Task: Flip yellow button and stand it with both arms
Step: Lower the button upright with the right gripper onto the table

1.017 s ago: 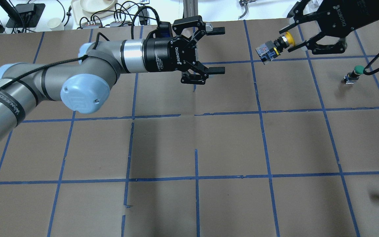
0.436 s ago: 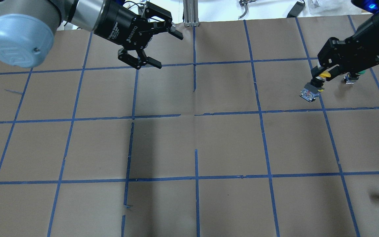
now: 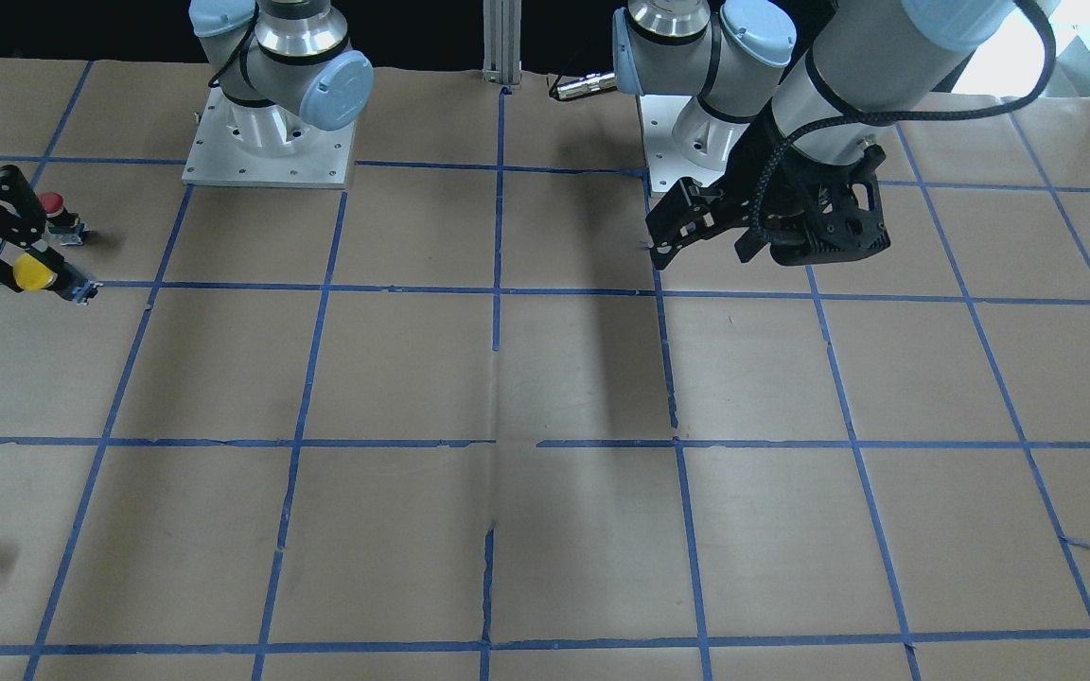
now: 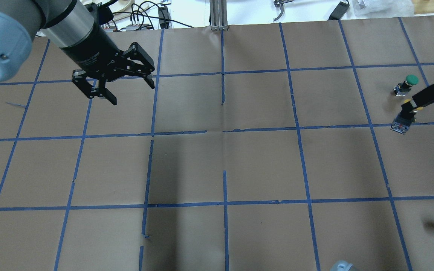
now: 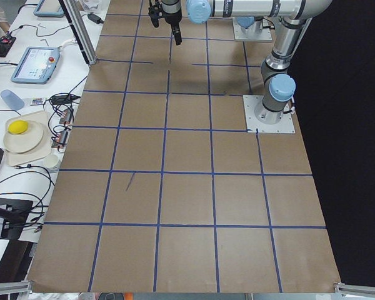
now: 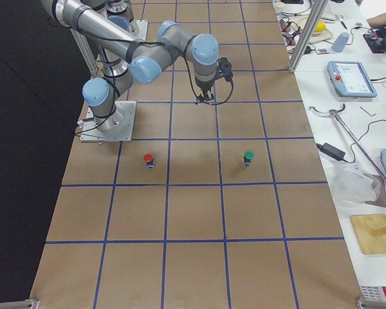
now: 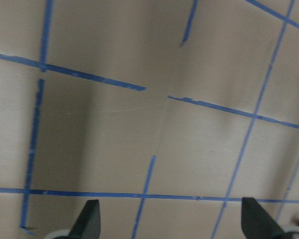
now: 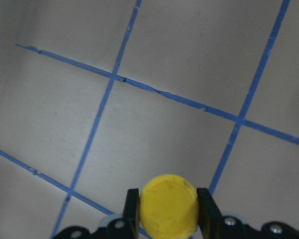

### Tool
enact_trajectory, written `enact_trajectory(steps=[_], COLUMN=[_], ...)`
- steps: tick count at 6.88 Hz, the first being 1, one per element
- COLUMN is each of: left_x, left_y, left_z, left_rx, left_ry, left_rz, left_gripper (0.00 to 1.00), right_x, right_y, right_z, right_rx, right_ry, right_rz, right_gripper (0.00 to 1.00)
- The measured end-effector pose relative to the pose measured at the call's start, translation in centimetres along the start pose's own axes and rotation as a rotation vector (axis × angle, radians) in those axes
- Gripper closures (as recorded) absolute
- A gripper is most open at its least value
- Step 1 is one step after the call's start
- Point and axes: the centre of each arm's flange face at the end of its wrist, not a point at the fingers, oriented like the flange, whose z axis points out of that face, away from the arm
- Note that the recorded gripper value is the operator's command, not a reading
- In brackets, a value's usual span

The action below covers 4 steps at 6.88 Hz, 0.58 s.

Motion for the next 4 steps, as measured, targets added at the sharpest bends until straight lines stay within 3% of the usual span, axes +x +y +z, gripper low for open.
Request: enact_trajectory(steps=[1, 2, 4], left_x=[-1.0, -1.4, -1.3], left_y=[0.5, 0.6, 0.6], left_z=[0.0, -0.4, -1.6], left_rx=[0.031, 0.084, 0.182], left_ry=[-0.088, -0.122, -0.122], left_rz=[0.048, 0.087, 0.117], left_gripper=[0.00, 0.00, 0.00], right_x=[2.9, 5.0, 9.1], right_y=[3.2, 6.0, 10.2], right_z=[0.8, 1.1, 2.2], right_rx=[0.025, 0.041, 0.075], right_ry=[0.030, 0.050, 0.039], right_rz=[-0.126, -0.229, -0.364], right_gripper=[0.89, 0.89, 0.88])
